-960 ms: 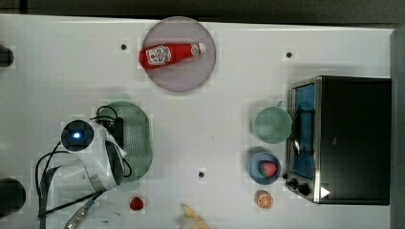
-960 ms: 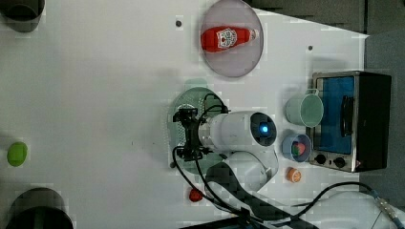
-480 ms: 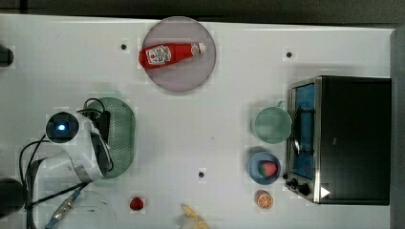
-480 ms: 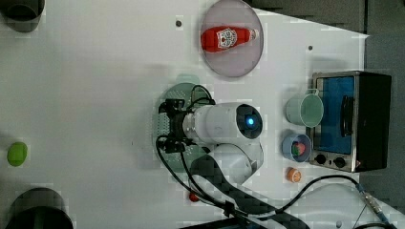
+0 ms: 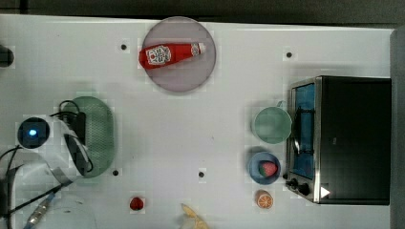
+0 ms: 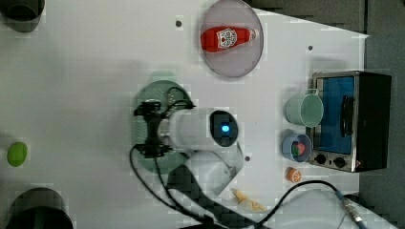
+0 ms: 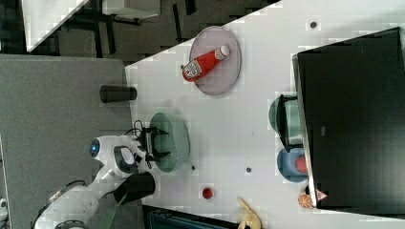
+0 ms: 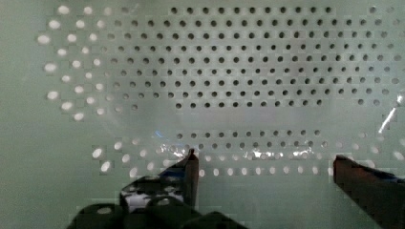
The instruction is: Drag strainer right to left.
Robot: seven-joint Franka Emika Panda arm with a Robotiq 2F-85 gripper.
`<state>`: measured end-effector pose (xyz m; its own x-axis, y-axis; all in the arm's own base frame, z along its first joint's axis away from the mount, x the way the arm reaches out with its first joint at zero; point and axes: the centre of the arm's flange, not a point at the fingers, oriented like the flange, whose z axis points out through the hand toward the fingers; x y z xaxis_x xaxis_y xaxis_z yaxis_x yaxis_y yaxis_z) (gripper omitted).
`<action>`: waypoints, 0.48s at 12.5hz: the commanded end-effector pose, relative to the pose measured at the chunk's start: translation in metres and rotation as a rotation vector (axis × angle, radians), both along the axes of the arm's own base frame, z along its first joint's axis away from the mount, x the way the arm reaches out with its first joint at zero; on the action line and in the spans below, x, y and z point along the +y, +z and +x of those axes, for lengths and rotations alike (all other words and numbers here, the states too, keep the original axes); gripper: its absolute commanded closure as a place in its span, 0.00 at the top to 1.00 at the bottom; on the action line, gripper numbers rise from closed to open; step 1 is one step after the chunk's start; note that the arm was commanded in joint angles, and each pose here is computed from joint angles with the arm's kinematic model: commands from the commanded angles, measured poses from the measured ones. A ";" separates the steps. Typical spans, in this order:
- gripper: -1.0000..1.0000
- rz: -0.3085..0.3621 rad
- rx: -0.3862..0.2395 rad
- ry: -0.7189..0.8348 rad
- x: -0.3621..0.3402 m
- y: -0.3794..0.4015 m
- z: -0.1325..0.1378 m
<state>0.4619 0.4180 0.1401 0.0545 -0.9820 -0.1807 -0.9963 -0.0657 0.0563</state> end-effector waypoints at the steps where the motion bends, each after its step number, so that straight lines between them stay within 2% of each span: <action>1: 1.00 0.020 -0.005 -0.048 0.021 0.005 -0.001; 3: 1.00 0.006 0.001 -0.048 0.016 0.009 0.002; 6: 1.00 -0.077 0.009 0.084 -0.014 0.053 0.015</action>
